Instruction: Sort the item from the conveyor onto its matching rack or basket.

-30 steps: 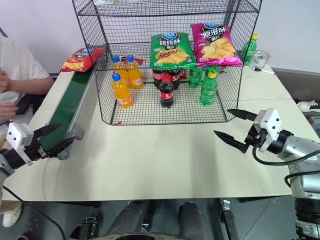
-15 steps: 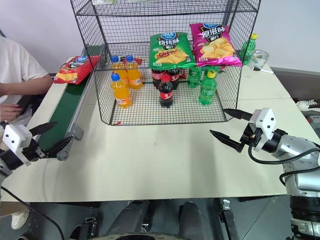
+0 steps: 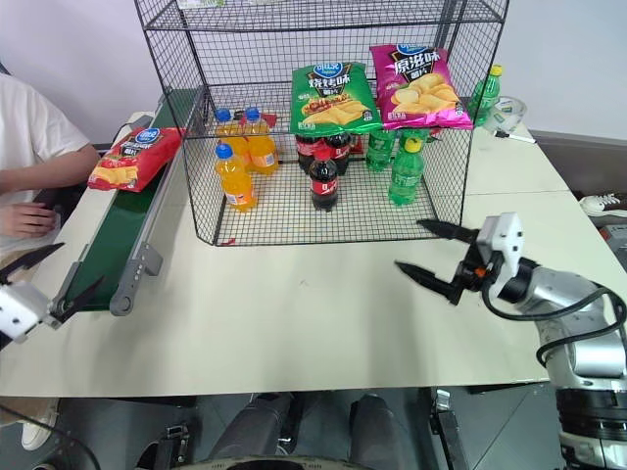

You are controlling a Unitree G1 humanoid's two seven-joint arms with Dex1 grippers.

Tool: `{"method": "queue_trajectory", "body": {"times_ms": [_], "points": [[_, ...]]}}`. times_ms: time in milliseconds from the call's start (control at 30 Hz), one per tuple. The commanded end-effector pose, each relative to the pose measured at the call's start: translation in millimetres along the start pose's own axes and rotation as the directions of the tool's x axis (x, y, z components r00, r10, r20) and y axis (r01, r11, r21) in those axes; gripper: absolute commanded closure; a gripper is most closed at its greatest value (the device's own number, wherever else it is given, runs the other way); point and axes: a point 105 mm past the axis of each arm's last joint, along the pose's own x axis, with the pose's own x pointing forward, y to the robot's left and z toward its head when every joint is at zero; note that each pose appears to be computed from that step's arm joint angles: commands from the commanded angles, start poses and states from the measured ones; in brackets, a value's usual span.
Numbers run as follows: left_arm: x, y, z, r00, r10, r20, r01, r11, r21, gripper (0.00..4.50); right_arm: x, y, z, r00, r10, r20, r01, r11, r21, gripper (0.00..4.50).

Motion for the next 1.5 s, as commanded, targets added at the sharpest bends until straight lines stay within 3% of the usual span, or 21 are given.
{"method": "queue_trajectory", "body": {"times_ms": [33, 233, 567, 1500], "points": [[-19, 13, -4, 0.997, 0.076, -0.026, -0.070, 0.979, 0.189, 0.56, 17, 28, 5, 0.988, 0.152, 0.021, -0.153, 0.987, 0.045, 0.00], [-40, -5, -22, 0.991, 0.057, -0.118, -0.004, 0.915, 0.404, 0.56, 37, 22, -2, 0.981, 0.195, 0.005, -0.195, 0.981, 0.025, 0.00], [-45, -8, -26, 0.986, 0.130, -0.103, -0.056, 0.846, 0.530, 0.56, 47, 23, -2, 0.967, 0.253, -0.006, -0.253, 0.967, 0.022, 0.00], [-21, -13, -41, 0.969, 0.215, -0.120, -0.156, 0.912, 0.379, 0.56, 54, 14, -3, 0.980, 0.198, 0.006, -0.198, 0.980, -0.015, 0.00]]}}
